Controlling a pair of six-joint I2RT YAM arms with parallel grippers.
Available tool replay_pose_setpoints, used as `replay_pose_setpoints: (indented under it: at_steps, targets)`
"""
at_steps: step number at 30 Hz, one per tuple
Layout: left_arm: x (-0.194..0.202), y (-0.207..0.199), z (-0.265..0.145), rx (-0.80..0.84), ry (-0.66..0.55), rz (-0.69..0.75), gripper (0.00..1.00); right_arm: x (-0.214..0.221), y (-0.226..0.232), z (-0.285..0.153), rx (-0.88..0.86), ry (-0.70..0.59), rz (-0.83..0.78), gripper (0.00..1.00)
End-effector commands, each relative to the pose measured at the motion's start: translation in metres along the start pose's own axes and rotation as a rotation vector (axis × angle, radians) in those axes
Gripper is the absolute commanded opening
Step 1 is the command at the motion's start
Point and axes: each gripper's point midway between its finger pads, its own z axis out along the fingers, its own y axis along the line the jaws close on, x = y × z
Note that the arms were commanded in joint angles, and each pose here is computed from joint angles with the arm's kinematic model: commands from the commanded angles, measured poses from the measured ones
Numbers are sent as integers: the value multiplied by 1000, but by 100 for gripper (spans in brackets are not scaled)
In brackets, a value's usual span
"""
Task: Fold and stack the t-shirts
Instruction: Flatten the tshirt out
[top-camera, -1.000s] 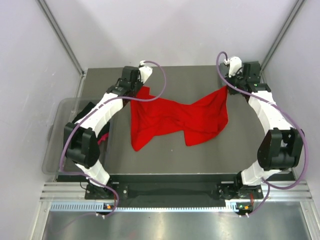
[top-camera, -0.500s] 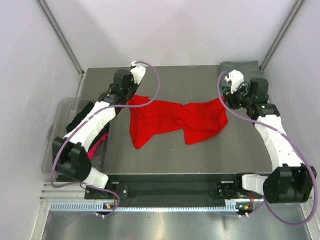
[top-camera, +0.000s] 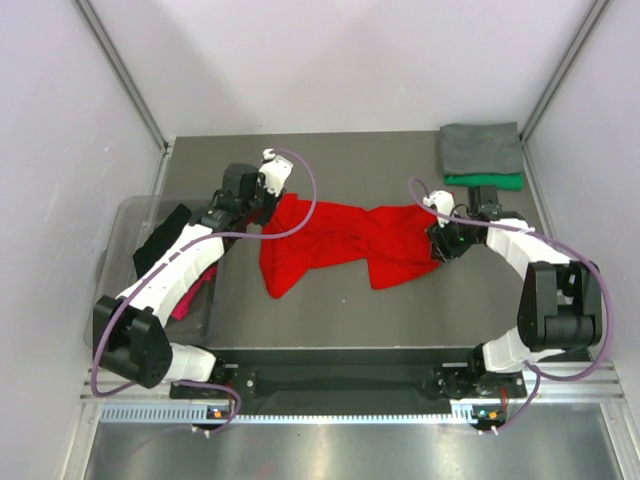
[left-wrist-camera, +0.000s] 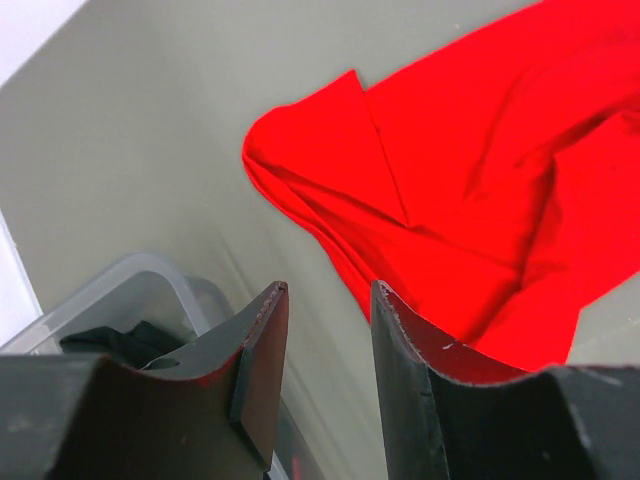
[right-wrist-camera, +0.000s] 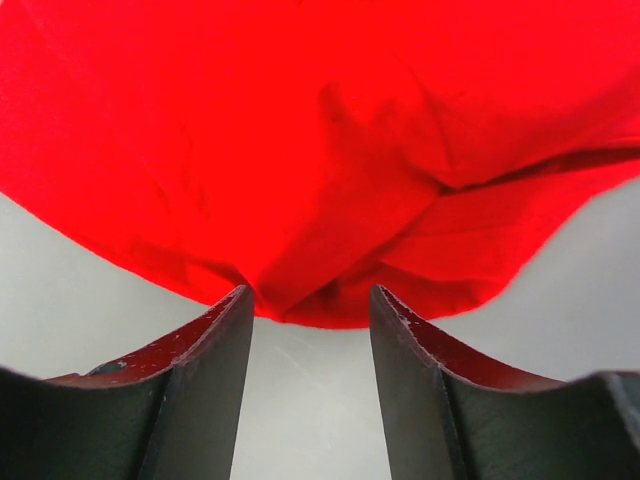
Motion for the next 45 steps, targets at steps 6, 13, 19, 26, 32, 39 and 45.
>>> replay_pose_setpoints:
  at_steps: [6, 13, 19, 26, 32, 39, 45]
  targets:
    - [-8, 0, -4, 9, -41, -29, 43, -11, 9, 16, -96, -11, -43, 53]
    - [-5, 3, -4, 5, -36, -45, 43, -16, 10, 20, -116, -22, -31, 17]
    - [-4, 5, -7, 3, -43, -54, 43, -70, -2, -11, -68, -142, -79, 0]
    - [-4, 7, -5, 1, -38, -58, 43, -136, -27, -24, -57, -245, -76, 1]
    - [-3, 11, -4, -1, -31, -66, 43, -182, -62, -5, -58, -285, -37, 4]
    - [-3, 14, -3, 1, -25, -80, 43, -216, -95, -2, 22, -323, 13, 40]
    - [-6, 10, -7, 29, -46, -91, 43, -193, -72, -22, 43, -336, -20, 37]
